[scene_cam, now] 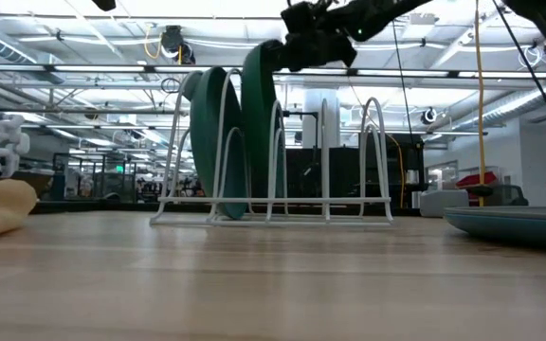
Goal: Sort dishes
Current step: Put the green plate in the white dish rack
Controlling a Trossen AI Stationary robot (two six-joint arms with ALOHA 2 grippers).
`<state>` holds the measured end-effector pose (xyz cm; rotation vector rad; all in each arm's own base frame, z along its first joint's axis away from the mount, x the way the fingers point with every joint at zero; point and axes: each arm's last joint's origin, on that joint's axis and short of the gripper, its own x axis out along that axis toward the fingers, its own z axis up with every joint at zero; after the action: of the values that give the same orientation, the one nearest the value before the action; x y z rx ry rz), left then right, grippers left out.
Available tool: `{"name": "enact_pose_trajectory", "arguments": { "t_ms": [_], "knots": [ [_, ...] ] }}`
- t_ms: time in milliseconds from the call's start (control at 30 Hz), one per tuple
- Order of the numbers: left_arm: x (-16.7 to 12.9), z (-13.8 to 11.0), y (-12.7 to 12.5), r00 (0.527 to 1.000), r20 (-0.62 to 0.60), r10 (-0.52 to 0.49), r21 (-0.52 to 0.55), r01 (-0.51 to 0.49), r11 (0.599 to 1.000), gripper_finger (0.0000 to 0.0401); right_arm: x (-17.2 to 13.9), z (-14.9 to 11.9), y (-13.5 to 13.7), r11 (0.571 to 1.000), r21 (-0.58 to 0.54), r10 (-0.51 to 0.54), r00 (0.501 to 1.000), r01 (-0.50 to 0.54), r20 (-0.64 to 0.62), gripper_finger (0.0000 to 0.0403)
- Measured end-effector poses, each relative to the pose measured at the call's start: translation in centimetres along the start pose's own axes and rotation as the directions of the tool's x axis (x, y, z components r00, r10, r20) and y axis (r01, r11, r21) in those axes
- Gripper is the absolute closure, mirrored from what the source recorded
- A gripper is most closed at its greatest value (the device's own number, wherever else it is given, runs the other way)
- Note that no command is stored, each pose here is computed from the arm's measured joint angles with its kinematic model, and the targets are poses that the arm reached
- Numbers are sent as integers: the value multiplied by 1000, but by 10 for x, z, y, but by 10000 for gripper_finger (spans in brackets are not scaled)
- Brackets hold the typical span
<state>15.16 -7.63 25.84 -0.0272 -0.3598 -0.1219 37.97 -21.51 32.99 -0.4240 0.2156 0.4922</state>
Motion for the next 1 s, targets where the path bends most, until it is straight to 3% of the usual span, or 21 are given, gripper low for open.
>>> {"name": "enact_pose_trajectory", "arguments": {
  "t_ms": [267,633,800,1000],
  "knots": [
    [0,0,0,1000,0,0,0,0,1000,184,26,10,21,999,-31,-31,984,26,-175,171],
    [0,0,0,1000,-1,0,2,0,1000,184,45,26,38,955,-259,-251,852,141,-460,140],
    [0,0,0,1000,-1,0,1,0,1000,184,38,49,46,909,-381,-357,789,169,-500,140],
    [0,0,0,1000,0,-1,-6,1,1000,184,21,88,65,874,-429,-442,739,228,-508,140]
  ]
}}
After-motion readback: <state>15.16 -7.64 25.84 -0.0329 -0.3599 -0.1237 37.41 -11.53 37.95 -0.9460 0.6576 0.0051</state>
